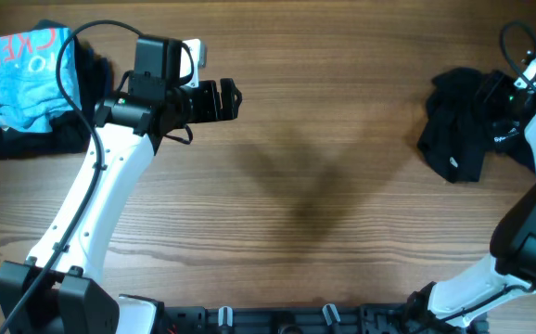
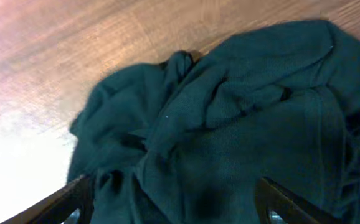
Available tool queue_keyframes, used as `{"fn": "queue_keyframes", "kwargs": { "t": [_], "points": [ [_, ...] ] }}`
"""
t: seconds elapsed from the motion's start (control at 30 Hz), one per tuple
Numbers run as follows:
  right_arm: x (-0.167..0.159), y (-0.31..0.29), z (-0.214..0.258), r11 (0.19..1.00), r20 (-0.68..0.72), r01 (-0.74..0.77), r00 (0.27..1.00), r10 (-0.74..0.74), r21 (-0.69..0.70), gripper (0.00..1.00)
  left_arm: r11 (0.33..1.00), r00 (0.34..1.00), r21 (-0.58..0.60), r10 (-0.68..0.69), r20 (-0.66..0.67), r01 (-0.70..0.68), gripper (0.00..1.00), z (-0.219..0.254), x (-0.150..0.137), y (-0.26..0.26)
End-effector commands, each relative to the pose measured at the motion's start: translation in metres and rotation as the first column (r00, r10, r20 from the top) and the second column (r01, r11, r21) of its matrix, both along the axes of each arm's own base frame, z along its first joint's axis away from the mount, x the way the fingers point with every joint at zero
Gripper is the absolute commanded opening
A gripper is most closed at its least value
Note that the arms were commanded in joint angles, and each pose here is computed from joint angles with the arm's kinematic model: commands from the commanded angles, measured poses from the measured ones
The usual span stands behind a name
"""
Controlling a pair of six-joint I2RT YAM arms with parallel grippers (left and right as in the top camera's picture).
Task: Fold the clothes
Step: 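Reach the right gripper toward the black garment on the right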
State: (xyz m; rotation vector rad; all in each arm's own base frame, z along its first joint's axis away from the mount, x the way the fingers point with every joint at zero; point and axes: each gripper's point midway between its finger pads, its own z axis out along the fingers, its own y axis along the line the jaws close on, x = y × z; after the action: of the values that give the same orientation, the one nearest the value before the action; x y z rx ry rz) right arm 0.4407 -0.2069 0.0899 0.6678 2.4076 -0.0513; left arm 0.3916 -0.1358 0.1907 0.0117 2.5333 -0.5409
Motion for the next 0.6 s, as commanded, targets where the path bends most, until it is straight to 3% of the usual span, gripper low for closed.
{"fn": "queue_keyframes", "kwargs": {
  "t": [0.0,0.17,0.3,0.43,0.57],
  "points": [
    [0.003,-0.006,-0.022,1.0,-0.049,-0.013,0.999,0.012,-0.016,0.76,1.0,1.0,0.014,-0.008,0.023,0.008,1.0,0.005,0.005,-0.001],
    [0.0,-0.005,-0.05,1.0,-0.102,-0.013,0.995,0.014,0.012,0.53,1.0,1.0,0.021,-0.006,0.006,0.006,1.0,-0.002,0.006,-0.001],
    [-0.003,-0.004,-0.055,1.0,-0.115,0.0,0.993,0.003,0.026,0.1,1.0,1.0,0.025,-0.006,-0.01,0.007,0.99,-0.009,0.008,-0.001],
    [-0.003,-0.003,-0.043,0.999,-0.094,0.021,0.995,-0.018,0.032,0.04,1.0,1.0,0.022,-0.006,-0.001,0.006,0.95,-0.009,0.011,-0.002],
    [0.001,0.005,-0.012,0.999,-0.034,-0.01,0.999,0.011,0.048,0.04,1.0,1.0,0.014,-0.006,0.031,0.006,0.8,-0.004,0.017,-0.004]
  ]
}}
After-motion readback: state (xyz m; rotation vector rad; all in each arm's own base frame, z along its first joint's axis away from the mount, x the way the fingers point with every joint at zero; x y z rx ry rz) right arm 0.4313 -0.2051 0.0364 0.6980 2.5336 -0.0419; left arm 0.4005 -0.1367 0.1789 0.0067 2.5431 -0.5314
